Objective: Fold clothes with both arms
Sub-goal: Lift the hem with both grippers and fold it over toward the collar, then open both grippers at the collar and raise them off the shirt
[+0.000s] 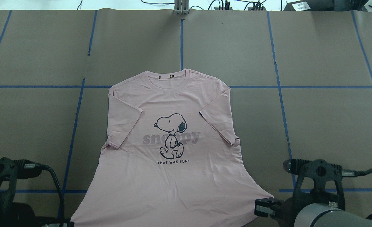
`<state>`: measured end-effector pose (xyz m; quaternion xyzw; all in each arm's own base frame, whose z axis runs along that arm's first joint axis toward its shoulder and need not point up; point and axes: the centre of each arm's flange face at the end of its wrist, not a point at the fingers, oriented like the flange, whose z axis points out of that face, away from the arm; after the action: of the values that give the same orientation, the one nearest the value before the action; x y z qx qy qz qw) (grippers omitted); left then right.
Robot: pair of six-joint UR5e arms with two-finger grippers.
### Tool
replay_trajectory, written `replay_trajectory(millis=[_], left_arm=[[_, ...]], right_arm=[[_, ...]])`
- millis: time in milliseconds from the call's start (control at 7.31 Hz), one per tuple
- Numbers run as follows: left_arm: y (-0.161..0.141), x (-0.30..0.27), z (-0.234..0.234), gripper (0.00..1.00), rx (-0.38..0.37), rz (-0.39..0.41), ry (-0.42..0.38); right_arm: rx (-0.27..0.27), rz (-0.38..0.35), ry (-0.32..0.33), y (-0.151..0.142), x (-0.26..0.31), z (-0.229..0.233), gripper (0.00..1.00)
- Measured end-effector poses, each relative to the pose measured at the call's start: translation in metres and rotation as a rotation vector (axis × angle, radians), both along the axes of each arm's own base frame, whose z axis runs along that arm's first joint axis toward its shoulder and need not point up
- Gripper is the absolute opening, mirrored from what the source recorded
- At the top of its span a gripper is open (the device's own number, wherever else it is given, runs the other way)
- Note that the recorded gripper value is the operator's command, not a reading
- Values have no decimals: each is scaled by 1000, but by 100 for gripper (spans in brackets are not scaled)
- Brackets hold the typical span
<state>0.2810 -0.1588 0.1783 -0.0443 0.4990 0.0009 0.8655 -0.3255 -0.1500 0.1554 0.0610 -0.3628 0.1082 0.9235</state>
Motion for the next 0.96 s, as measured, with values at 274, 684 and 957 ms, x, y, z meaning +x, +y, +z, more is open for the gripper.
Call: replay_trajectory(millis=[274, 684, 957], left_arm=[[-52, 20, -5, 0, 136, -44, -9], [-205, 51, 4, 0, 325, -144, -154], [-282, 56, 28, 0, 371, -173, -221]], right_arm=[[112, -12, 43, -42, 7, -7, 0], [153, 43, 55, -155, -31, 1, 0], [184, 99, 49, -231, -66, 26, 0]])
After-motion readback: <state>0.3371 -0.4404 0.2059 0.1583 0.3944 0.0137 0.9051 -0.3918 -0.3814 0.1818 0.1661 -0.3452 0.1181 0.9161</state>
